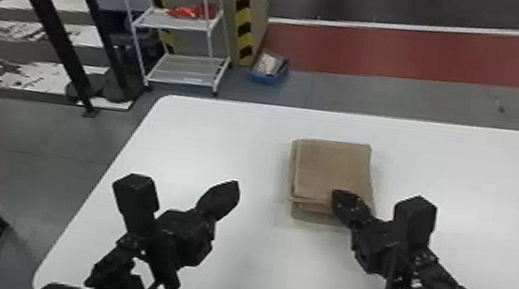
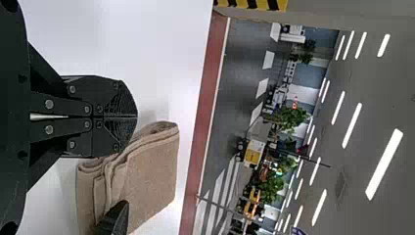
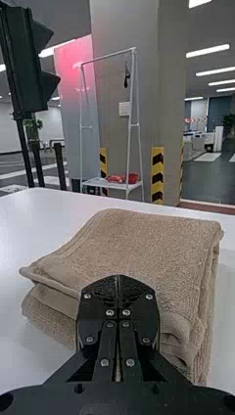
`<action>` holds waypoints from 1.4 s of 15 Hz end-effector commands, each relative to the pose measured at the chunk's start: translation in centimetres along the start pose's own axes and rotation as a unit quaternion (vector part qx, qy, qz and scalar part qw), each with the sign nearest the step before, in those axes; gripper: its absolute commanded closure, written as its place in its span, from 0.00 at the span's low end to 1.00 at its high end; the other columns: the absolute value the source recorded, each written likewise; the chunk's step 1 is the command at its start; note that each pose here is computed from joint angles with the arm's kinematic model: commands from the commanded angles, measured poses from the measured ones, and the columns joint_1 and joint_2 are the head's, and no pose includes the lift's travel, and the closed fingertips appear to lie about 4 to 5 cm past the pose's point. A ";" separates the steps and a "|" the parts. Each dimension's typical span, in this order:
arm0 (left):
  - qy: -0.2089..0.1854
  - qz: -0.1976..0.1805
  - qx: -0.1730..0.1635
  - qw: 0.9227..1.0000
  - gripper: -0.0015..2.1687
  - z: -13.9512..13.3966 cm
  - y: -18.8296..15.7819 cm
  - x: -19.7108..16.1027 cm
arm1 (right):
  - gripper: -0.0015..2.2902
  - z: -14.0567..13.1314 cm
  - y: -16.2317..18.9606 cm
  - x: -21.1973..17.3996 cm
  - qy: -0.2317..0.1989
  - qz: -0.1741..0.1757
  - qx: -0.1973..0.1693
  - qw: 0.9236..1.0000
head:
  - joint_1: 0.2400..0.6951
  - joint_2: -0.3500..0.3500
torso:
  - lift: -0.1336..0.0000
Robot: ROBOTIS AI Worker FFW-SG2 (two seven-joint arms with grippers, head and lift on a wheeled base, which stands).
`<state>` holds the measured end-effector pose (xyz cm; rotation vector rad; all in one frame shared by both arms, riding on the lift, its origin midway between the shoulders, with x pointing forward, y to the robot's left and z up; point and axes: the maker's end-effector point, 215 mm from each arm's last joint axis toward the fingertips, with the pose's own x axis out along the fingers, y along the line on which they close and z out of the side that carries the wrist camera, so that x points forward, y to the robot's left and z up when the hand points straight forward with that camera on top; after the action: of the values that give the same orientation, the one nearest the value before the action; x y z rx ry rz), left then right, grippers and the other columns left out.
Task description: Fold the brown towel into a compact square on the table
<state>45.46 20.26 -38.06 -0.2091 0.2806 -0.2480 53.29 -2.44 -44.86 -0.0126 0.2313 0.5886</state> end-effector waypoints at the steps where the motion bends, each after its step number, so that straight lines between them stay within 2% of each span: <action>1: -0.002 0.000 0.001 1.000 0.79 0.2 -0.1 0.1 | 0.88 1.6 0.3 0.0 -0.017 0.002 -0.001 1.000 | 1.00 0.78 | 0.12; 3: -0.011 0.007 0.002 1.000 0.79 1.0 0.1 0.1 | 0.87 5.4 0.6 -0.4 -0.044 0.004 0.008 0.999 | 1.00 0.78 | 0.12; 4: -0.024 0.019 0.006 1.000 0.78 2.0 0.3 0.0 | 0.80 7.4 0.6 -0.8 -0.056 0.004 0.010 0.998 | 1.00 0.79 | 0.12; 5: -0.056 0.032 0.013 0.998 0.65 3.8 0.2 -0.2 | 0.70 10.3 0.3 -1.5 -0.072 -0.002 0.015 0.997 | 1.00 0.79 | 0.12; 6: -0.087 0.049 0.023 0.995 0.54 5.6 0.3 -0.5 | 0.52 12.4 -0.3 -2.2 -0.072 -0.008 0.019 0.997 | 1.00 0.80 | 0.12; 7: -0.110 0.066 0.039 0.991 0.26 7.0 0.2 -0.8 | 0.26 13.6 -1.5 -2.9 -0.066 -0.018 0.023 0.997 | 1.00 0.80 | 0.12; 8: -0.126 0.081 0.049 0.987 0.04 8.0 0.0 -1.0 | 0.05 14.8 -2.5 -3.7 -0.063 -0.028 0.023 0.997 | 1.00 0.80 | 0.12; 9: -0.155 0.099 0.057 0.981 0.00 9.4 -0.1 -1.6 | 0.00 15.1 -3.8 -4.6 -0.053 -0.039 0.025 0.998 | 1.00 0.80 | 0.12; 10: -0.184 0.112 0.064 0.974 0.00 10.8 -0.3 -2.3 | 0.00 15.2 -4.9 -5.6 -0.050 -0.051 0.027 0.997 | 1.00 0.79 | 0.12; 12: -0.248 0.141 0.089 0.954 0.00 13.0 -1.0 -4.2 | 0.02 14.5 -6.8 -8.5 -0.045 -0.076 0.029 0.996 | 1.00 0.74 | 0.12; 13: -0.252 0.147 0.092 0.952 0.00 12.8 -1.0 -4.5 | 0.03 13.8 -7.3 -9.9 -0.045 -0.087 0.030 0.995 | 1.00 0.74 | 0.12; 15: -0.248 0.150 0.088 0.953 0.00 11.8 -1.0 -5.1 | 0.03 12.9 -7.8 -13.6 -0.073 -0.109 0.020 0.991 | 1.00 0.69 | 0.12; 17: -0.278 0.153 0.087 0.944 0.01 11.7 -1.8 -6.8 | 0.03 12.2 -7.9 -16.3 -0.098 -0.123 0.012 0.988 | 1.00 0.64 | 0.12; 18: -0.274 0.156 0.087 0.945 0.01 10.9 -2.0 -7.1 | 0.03 11.6 -8.4 -17.5 -0.105 -0.130 0.017 0.986 | 1.00 0.63 | 0.12; 20: -0.255 0.152 0.084 0.951 0.01 8.9 -2.5 -7.5 | 0.03 10.1 -9.2 -19.5 -0.110 -0.141 0.033 0.983 | 1.00 0.60 | 0.12; 21: -0.244 0.151 0.084 0.954 0.01 7.9 -2.8 -7.8 | 0.03 9.4 -9.2 -20.5 -0.115 -0.147 0.030 0.982 | 1.00 0.57 | 0.12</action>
<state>40.83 21.51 -26.99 -0.0542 -0.2287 0.0955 45.02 -19.57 -31.03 0.0745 0.0299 0.3035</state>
